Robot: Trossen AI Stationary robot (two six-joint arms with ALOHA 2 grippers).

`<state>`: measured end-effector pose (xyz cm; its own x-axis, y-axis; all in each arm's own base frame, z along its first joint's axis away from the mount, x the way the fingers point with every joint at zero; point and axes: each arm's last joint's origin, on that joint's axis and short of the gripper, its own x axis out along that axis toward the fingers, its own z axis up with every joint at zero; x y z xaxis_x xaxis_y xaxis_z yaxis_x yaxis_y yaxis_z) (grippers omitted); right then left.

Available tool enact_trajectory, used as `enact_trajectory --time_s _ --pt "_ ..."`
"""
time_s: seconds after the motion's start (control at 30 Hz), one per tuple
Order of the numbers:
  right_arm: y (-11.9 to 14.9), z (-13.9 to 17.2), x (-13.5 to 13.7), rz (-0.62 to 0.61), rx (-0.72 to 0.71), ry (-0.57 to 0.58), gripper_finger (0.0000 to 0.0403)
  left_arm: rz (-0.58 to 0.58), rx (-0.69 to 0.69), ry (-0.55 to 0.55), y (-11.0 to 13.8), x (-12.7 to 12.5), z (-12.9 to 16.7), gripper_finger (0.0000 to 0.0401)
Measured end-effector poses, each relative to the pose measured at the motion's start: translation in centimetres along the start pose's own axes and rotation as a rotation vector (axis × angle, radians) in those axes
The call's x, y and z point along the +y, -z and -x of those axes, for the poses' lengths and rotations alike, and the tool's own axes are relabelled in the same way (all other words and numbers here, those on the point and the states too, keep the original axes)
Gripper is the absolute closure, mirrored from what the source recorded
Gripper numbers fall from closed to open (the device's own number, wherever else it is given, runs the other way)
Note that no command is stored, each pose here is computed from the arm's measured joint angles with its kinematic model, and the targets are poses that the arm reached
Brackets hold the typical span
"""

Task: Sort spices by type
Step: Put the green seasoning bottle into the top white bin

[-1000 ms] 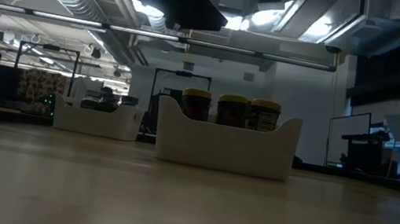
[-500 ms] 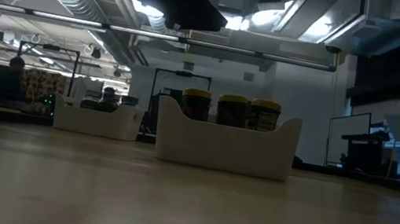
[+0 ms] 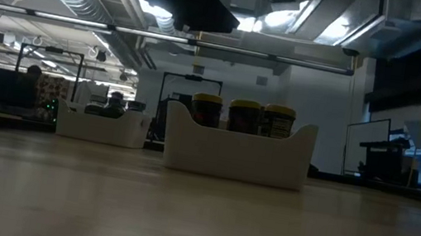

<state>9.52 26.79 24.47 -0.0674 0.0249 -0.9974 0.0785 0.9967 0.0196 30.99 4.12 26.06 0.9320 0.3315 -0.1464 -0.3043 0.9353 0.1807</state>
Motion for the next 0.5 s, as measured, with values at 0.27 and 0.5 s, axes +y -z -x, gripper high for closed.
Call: enact_trajectory --time_s 0.27,0.5 --pt "0.4 -1.5 -0.3 0.016 0.002 0.018 0.0104 -0.008 0.000 0.000 0.0 0.0 0.0 0.0229" --pt "0.2 -2.5 -0.2 0.041 -0.034 0.000 0.0104 -0.008 0.000 0.000 0.0 0.0 0.0 0.0229"
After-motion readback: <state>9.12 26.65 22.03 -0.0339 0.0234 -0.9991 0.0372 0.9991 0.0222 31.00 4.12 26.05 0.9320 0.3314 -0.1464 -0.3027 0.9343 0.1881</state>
